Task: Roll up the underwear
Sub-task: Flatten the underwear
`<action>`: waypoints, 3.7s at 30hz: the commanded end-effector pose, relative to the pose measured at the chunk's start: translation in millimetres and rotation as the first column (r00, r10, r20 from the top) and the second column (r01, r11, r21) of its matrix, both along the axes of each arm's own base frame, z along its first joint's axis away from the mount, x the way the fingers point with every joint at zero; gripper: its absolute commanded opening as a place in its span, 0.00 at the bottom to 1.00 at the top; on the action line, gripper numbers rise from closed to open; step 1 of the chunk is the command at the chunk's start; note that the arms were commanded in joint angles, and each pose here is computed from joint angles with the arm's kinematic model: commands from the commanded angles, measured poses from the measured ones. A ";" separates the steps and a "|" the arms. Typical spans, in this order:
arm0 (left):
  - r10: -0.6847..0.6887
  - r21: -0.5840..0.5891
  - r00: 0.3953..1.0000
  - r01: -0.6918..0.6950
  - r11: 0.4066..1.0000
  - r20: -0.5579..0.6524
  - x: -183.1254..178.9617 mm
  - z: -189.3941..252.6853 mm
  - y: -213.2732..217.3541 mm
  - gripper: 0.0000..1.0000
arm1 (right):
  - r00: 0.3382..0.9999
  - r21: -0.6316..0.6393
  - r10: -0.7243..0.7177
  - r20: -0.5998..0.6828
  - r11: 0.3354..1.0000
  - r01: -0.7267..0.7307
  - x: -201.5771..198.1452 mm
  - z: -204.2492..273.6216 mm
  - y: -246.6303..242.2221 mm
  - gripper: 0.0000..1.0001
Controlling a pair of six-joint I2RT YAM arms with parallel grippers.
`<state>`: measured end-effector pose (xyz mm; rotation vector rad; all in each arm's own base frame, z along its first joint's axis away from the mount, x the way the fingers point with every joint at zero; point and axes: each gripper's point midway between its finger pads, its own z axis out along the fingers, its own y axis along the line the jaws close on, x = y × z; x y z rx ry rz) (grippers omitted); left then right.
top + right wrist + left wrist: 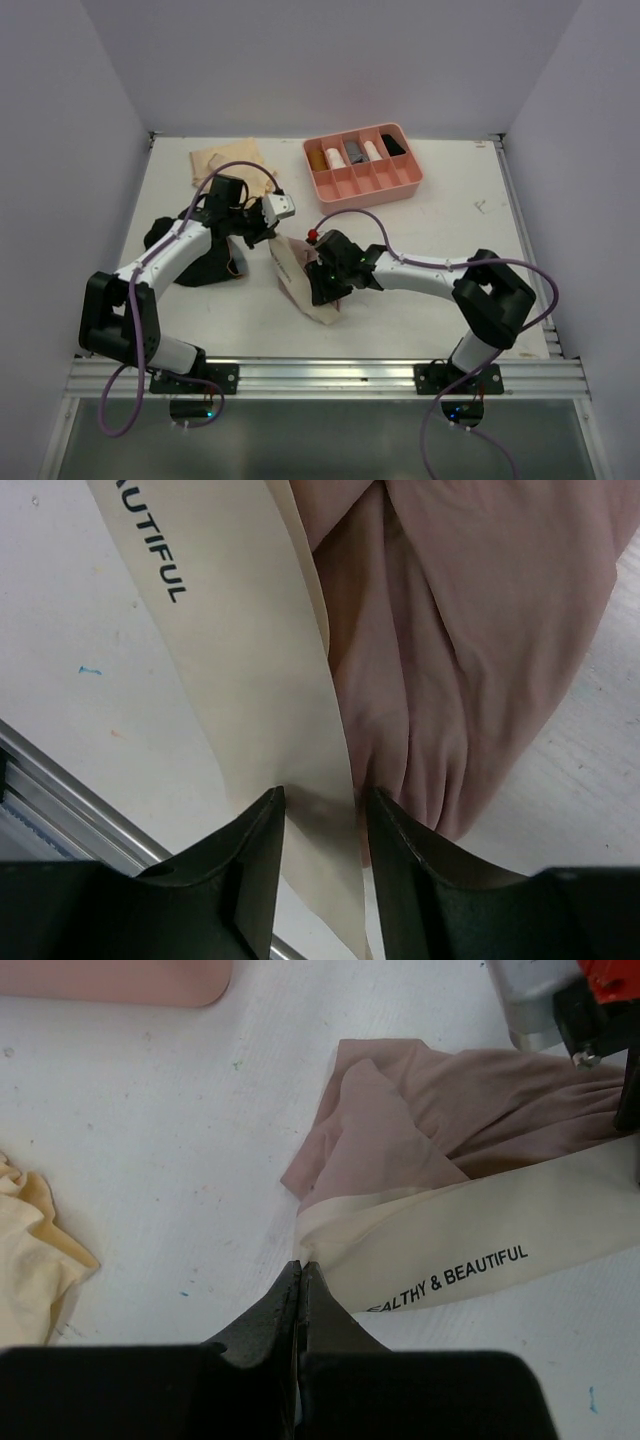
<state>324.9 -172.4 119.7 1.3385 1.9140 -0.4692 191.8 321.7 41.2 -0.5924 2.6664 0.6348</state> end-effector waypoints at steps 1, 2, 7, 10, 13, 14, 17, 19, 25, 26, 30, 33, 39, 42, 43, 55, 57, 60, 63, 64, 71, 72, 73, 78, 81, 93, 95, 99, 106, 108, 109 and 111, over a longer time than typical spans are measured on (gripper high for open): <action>-0.024 -0.043 0.998 0.027 0.999 0.056 0.8 17.4 -3.1 0.00 | 0.998 0.073 0.020 0.057 0.997 -0.024 12.8 16.9 22.0 0.42; -0.025 -0.043 0.998 0.027 0.999 0.055 -0.1 17.2 -2.5 0.00 | 0.998 0.080 0.023 0.062 0.996 -0.028 12.4 19.3 22.8 0.39; -0.028 -0.039 0.998 0.030 0.999 0.050 -1.5 13.8 -1.6 0.00 | 0.997 0.115 0.038 0.069 0.992 -0.046 4.9 31.6 25.7 0.27; -0.028 -0.044 0.998 0.030 0.999 0.049 -1.4 14.7 -1.9 0.00 | 0.996 0.128 0.054 0.065 0.990 -0.062 -0.6 33.6 28.4 0.16; -0.026 -0.050 0.998 0.028 0.998 0.050 -0.9 17.1 -2.8 0.00 | 0.996 0.136 0.070 0.059 0.988 -0.077 -7.1 34.4 31.6 0.00; -0.027 -0.049 0.998 0.029 0.998 0.048 -1.7 17.0 -2.5 0.00 | 0.995 0.142 0.079 0.057 0.986 -0.086 -11.3 35.6 34.2 0.00; -0.039 -0.047 0.998 0.042 0.998 0.055 -5.6 19.4 -1.0 0.00 | 0.994 0.162 0.090 0.055 0.982 -0.097 -23.2 41.2 36.7 0.00; -0.072 -0.036 0.996 0.074 0.997 0.057 -13.7 17.7 2.2 0.00 | 0.994 0.162 0.095 0.052 0.981 -0.102 -32.0 42.2 33.0 0.00; -0.236 0.014 0.971 0.236 0.972 0.048 -58.5 11.0 14.6 0.13 | 0.989 0.089 0.148 0.019 0.985 -0.149 -68.6 24.5 15.4 0.00; -0.262 0.012 0.965 0.262 0.965 0.004 -72.6 7.6 16.8 0.16 | 0.984 0.081 0.177 0.014 0.981 -0.177 -79.6 21.6 16.3 0.00; -0.347 0.009 0.937 0.348 0.937 -0.047 -97.0 7.2 19.9 0.31 | 0.968 0.044 0.252 -0.005 0.967 -0.251 -111.7 9.5 19.1 0.00; -0.381 -0.015 0.923 0.380 0.925 -0.063 -105.2 13.0 18.3 0.34 | 0.952 -0.001 0.306 -0.013 0.952 -0.306 -133.5 0.4 22.4 0.00; -0.372 -0.111 0.922 0.360 0.926 -0.112 -106.9 14.2 3.3 0.43 | 0.942 -0.061 0.334 0.001 0.941 -0.334 -153.6 -11.5 20.5 0.00; -0.348 -0.128 0.928 0.332 0.934 -0.132 -100.1 11.7 -4.4 0.45 | 0.944 -0.060 0.329 0.011 0.943 -0.328 -154.2 -10.0 18.6 0.00; -0.335 -0.135 0.929 0.316 0.939 -0.156 -100.0 10.4 -7.5 0.46 | 0.945 -0.058 0.327 0.014 0.944 -0.325 -153.6 -9.1 19.2 0.00; -0.295 -0.101 0.903 0.278 0.955 -0.312 -97.1 -26.6 -67.0 0.49 | 0.947 -0.035 0.310 0.084 0.951 -0.308 -150.4 11.0 8.3 0.00; -0.306 -0.103 0.891 0.288 0.952 -0.336 -102.1 -32.1 -69.3 0.50 | 0.944 -0.023 0.315 0.099 0.949 -0.315 -150.5 15.6 7.3 0.00; -0.328 -0.107 0.870 0.311 0.944 -0.368 -111.7 -41.3 -74.7 0.51 | 0.943 -0.024 0.313 0.111 0.950 -0.313 -149.6 16.8 3.9 0.00; -0.343 -0.105 0.850 0.329 0.938 -0.399 -123.0 -50.6 -77.5 0.52 | 0.944 -0.028 0.308 0.118 0.951 -0.307 -148.0 16.3 1.7 0.00; -0.340 -0.100 0.846 0.329 0.939 -0.412 -126.4 -55.6 -76.6 0.52 | 0.944 -0.032 0.308 0.119 0.951 -0.307 -147.7 15.4 1.4 0.00; -0.273 -0.023 0.856 0.293 0.956 -0.440 -122.7 -79.3 -70.5 0.25 | 0.949 -0.066 0.280 0.146 0.960 -0.273 -140.4 14.6 -9.2 0.00; -0.267 -0.016 0.858 0.290 0.957 -0.438 -121.0 -80.0 -70.2 0.08 | 0.950 -0.077 0.275 0.149 0.961 -0.266 -139.4 13.7 -12.6 0.00; -0.259 -0.009 0.864 0.284 0.959 -0.431 -117.8 -80.3 -70.5 0.02 | 0.951 -0.077 0.265 0.157 0.964 -0.256 -137.9 16.8 -15.5 0.00; -0.181 -0.060 0.928 0.171 0.983 -0.327 -64.5 -47.2 -76.3 0.00 | 0.945 -0.102 0.212 0.249 0.976 -0.192 -116.8 34.4 -29.6 0.00; -0.076 -0.143 0.963 0.039 0.989 -0.260 -16.1 -12.8 -62.0 0.00 | 0.937 -0.103 0.165 0.309 0.985 -0.139 -90.8 54.9 -40.2 0.00; -0.184 -0.006 0.970 0.185 0.983 -0.159 -61.1 -24.5 3.0 0.00 | 0.908 -0.213 0.371 0.193 0.919 -0.330 -79.3 28.8 -23.0 0.00; -0.151 0.069 0.974 0.165 0.984 -0.168 -76.7 -47.2 21.0 0.00 | 0.898 -0.218 0.409 0.162 0.902 -0.372 -93.7 13.1 -14.5 0.00; -0.068 0.117 0.983 0.089 0.989 -0.172 -81.5 -62.6 40.5 0.22 | 0.875 -0.267 0.468 0.126 0.865 -0.424 -113.7 -9.6 -11.1 0.00; -0.056 0.003 0.978 0.058 0.998 -0.201 -71.3 -41.6 46.1 0.43 | 0.816 -0.344 0.566 0.122 0.795 -0.500 -141.7 -22.9 -3.1 0.00; -0.099 -0.030 0.975 0.095 0.995 -0.199 -75.9 -34.7 40.4 0.45 | 0.813 -0.355 0.568 0.127 0.792 -0.497 -143.0 -22.7 -0.4 0.01; -0.125 -0.063 0.970 0.114 0.991 -0.209 -81.0 -29.4 35.6 0.47 | 0.810 -0.358 0.571 0.132 0.790 -0.498 -144.7 -21.9 0.3 0.04; -0.166 -0.086 0.964 0.151 0.985 -0.209 -87.8 -25.7 31.5 0.48 | 0.818 -0.357 0.556 0.145 0.801 -0.481 -143.6 -19.7 -0.2 0.07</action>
